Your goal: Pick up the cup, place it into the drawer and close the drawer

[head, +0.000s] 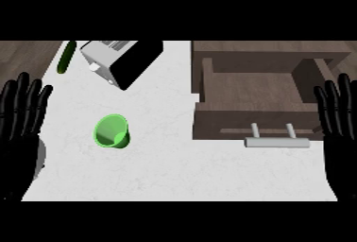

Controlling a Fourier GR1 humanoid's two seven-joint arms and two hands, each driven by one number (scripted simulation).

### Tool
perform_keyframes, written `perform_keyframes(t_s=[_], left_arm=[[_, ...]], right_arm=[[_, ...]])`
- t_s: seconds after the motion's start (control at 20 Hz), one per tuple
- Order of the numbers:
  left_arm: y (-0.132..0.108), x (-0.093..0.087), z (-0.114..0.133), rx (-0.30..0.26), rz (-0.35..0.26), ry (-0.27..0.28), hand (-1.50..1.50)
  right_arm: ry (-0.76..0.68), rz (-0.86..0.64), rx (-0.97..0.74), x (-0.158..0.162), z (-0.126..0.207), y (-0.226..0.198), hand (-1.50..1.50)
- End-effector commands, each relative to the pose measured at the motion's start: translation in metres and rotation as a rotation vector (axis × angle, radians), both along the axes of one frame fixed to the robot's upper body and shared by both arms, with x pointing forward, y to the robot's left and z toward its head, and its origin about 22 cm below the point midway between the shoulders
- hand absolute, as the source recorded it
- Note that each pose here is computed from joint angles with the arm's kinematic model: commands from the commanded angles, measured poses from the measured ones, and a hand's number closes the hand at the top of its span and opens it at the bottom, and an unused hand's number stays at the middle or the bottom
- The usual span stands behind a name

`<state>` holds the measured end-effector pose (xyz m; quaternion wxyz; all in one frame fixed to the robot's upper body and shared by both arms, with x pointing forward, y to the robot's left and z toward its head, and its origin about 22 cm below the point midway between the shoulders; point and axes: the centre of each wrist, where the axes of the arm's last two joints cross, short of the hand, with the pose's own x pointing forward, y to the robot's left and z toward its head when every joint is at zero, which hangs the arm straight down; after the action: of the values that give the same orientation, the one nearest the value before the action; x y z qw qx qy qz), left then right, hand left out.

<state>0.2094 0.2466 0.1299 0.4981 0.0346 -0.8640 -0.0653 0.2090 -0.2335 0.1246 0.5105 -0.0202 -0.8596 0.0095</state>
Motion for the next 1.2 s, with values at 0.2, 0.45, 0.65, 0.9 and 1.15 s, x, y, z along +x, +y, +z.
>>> perform_keyframes(t_s=[0.2, 0.45, 0.65, 0.9, 1.15], left_arm=[[-0.009, 0.005, 0.002, -0.034, -0.484, 0.001, -1.50], [0.019, 0.013, -0.036, -0.231, -0.608, 0.219, -1.50], [0.049, 0.019, -0.050, -0.243, -0.601, 0.272, -1.50], [0.076, 0.030, -0.068, -0.244, -0.538, 0.318, -1.50], [0.089, 0.057, -0.091, -0.192, -0.432, 0.344, -1.50]], right_arm=[[-0.028, 0.005, -0.046, -0.007, -0.002, -0.007, -1.50], [0.044, 0.050, -0.162, 0.000, -0.008, -0.019, -1.50], [0.033, 0.058, -0.159, 0.001, -0.006, -0.017, -1.50], [0.056, 0.062, -0.170, 0.003, -0.003, -0.004, -1.50], [0.024, 0.061, -0.151, 0.003, -0.008, -0.030, -1.50]])
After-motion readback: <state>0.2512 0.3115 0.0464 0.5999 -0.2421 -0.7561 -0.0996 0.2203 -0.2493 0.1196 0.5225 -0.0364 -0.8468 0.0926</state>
